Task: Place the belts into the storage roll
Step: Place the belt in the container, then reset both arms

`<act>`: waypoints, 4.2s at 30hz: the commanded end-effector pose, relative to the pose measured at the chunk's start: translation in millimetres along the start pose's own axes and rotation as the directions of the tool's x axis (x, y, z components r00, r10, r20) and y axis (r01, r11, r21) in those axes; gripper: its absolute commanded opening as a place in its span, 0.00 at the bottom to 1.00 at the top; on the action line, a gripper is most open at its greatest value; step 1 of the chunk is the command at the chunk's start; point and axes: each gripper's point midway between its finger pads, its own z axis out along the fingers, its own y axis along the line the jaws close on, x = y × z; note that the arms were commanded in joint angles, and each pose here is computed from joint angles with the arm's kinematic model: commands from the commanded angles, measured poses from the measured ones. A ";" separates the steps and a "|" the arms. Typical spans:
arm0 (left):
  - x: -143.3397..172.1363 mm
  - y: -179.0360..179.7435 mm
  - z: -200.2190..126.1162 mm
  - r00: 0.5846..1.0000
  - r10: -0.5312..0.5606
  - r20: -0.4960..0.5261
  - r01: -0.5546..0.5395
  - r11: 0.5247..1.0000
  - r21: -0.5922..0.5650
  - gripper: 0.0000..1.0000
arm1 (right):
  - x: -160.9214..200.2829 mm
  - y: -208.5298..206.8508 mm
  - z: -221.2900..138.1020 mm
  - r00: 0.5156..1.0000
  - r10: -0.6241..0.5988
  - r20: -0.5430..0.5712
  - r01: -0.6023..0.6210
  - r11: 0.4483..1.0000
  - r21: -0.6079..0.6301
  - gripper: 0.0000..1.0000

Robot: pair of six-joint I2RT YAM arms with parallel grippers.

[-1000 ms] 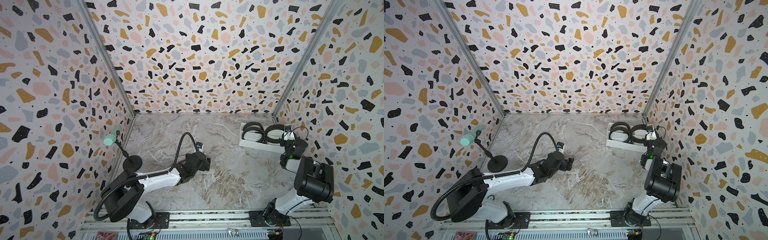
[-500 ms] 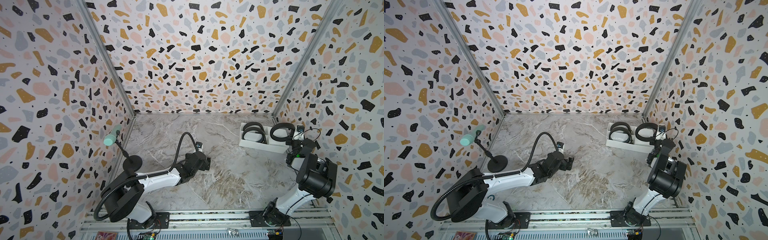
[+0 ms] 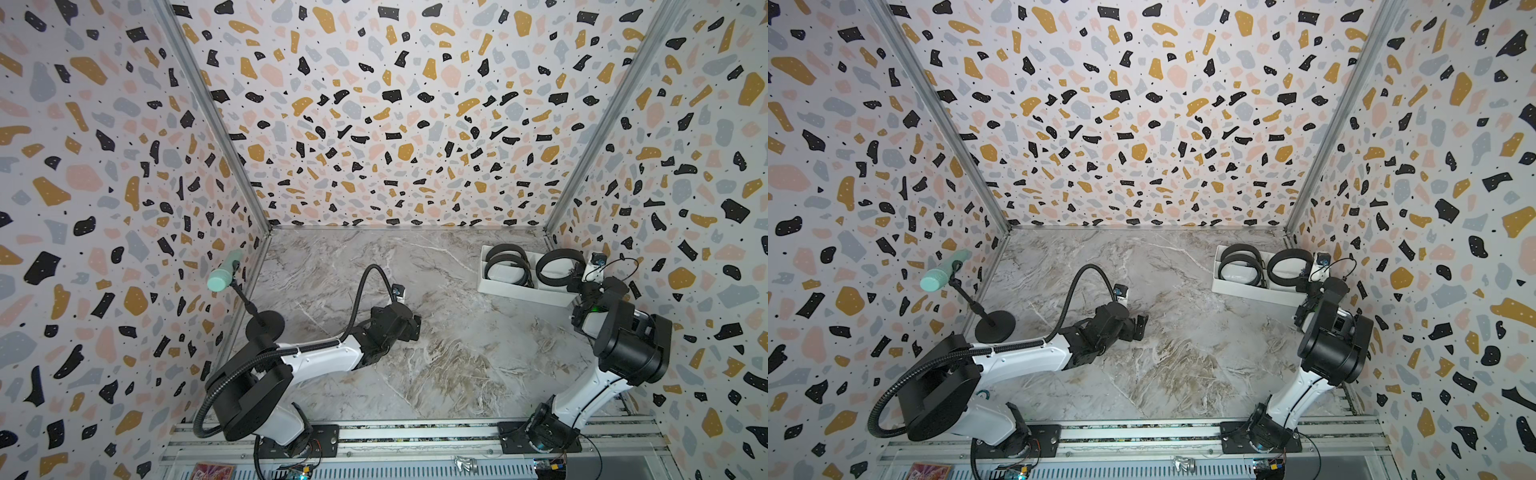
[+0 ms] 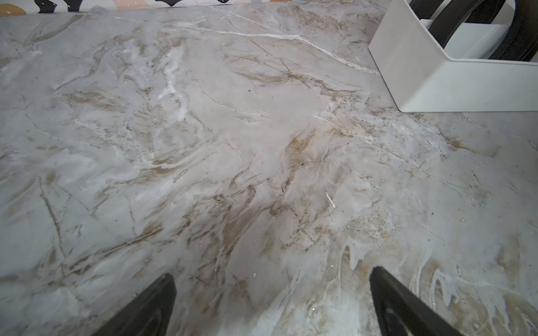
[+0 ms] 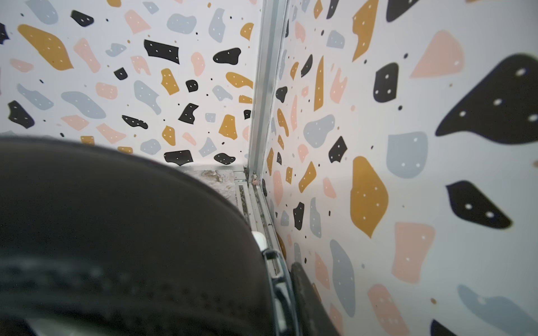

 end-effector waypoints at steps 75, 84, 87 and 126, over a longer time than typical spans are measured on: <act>-16.9 9.9 -5.6 0.997 -0.026 0.073 0.026 1.000 0.001 0.99 | 13.8 9.7 -20.3 0.965 -0.164 -0.203 0.183 0.980 0.081 0.19; -18.9 9.2 -6.3 0.996 -0.039 0.080 0.039 0.999 0.005 0.99 | -3.4 -3.3 -29.1 0.961 -0.110 -0.256 0.159 0.970 0.183 0.69; -19.8 7.3 -4.7 0.996 -0.042 0.076 0.042 0.999 0.008 0.99 | 10.2 -5.0 -43.8 0.923 -0.009 -0.385 0.115 0.961 0.252 0.74; -62.0 248.6 -90.6 0.896 0.079 0.437 0.208 0.794 -0.571 1.00 | -16.7 259.6 -131.6 0.996 -0.088 -0.031 0.064 0.887 -0.458 0.99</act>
